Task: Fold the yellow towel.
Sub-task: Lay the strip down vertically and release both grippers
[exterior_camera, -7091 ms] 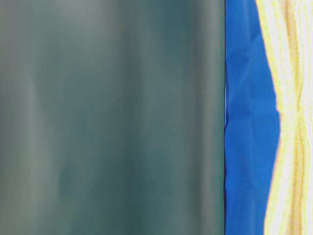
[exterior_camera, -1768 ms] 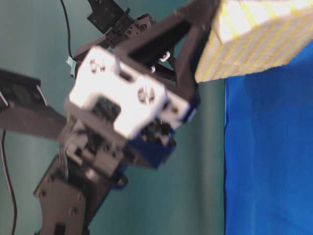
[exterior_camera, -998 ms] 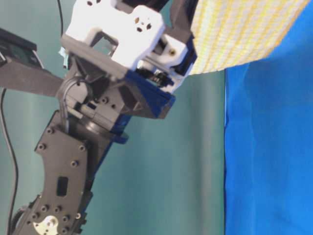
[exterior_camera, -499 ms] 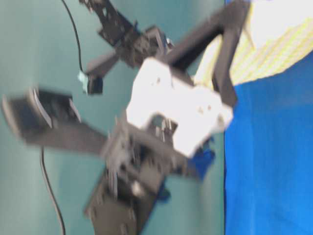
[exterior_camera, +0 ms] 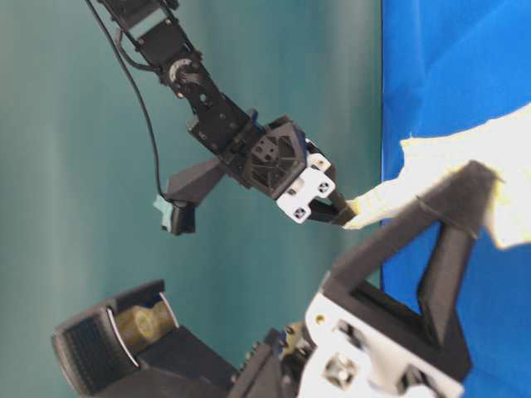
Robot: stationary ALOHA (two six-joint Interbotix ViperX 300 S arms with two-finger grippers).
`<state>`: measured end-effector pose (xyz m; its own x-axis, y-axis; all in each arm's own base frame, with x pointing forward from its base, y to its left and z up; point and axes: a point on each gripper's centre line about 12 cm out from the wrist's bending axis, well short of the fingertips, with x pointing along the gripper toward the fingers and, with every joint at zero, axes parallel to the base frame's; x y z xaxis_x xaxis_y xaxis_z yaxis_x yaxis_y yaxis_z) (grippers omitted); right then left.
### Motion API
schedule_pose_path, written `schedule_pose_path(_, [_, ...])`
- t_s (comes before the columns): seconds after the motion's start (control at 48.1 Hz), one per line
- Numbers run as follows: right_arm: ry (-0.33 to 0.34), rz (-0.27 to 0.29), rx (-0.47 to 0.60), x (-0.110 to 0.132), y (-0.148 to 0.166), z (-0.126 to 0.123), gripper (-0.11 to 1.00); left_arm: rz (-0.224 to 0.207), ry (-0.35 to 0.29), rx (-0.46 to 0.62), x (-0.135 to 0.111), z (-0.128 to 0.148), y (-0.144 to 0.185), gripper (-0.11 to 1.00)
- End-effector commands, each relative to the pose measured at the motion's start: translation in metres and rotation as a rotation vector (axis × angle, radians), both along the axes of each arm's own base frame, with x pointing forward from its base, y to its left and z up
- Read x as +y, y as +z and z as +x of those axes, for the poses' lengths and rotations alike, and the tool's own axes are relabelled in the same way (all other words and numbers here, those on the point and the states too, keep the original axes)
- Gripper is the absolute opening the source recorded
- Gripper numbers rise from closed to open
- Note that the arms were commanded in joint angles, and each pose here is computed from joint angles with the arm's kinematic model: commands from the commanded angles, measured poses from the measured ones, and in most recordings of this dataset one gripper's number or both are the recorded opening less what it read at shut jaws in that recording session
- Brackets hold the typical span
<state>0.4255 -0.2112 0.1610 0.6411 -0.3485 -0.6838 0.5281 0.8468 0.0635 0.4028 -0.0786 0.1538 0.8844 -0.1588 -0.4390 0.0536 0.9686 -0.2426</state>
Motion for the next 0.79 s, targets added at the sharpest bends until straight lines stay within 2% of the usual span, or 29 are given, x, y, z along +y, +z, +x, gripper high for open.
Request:
schedule_pose_path(0.0, [-0.002,-0.021,-0.036,-0.005,0.013,0.005,0.02,-0.006,-0.021,-0.043,-0.008,-0.001,0.014,0.02])
schedule_pose_path(0.229, [0.004,-0.014,-0.023,-0.003,0.004,0.007,0.03,-0.003,-0.014,-0.020,-0.005,-0.003,0.006,0.02])
schedule_pose_path(0.291, [0.009,-0.017,-0.029,-0.002,0.005,0.008,0.06,-0.006,-0.006,-0.015,-0.003,-0.003,0.004,0.06])
schedule_pose_path(0.374, [0.020,-0.021,-0.032,0.001,0.005,0.010,0.24,-0.011,0.002,-0.012,0.000,-0.003,0.005,0.24])
schedule_pose_path(0.52, [0.046,-0.042,-0.023,0.006,0.007,0.010,0.67,-0.010,0.001,-0.001,0.000,-0.005,0.007,0.68])
schedule_pose_path(0.561, [0.046,-0.046,-0.028,0.007,0.011,0.009,0.76,-0.005,0.001,0.010,0.001,-0.007,0.010,0.77])
schedule_pose_path(0.603, [0.046,-0.049,-0.034,0.008,0.016,0.007,0.80,-0.001,-0.002,0.027,0.002,-0.010,0.015,0.79])
schedule_pose_path(0.769, [0.042,-0.065,-0.063,0.013,0.038,-0.008,0.71,0.009,0.027,0.082,0.019,-0.028,0.040,0.66])
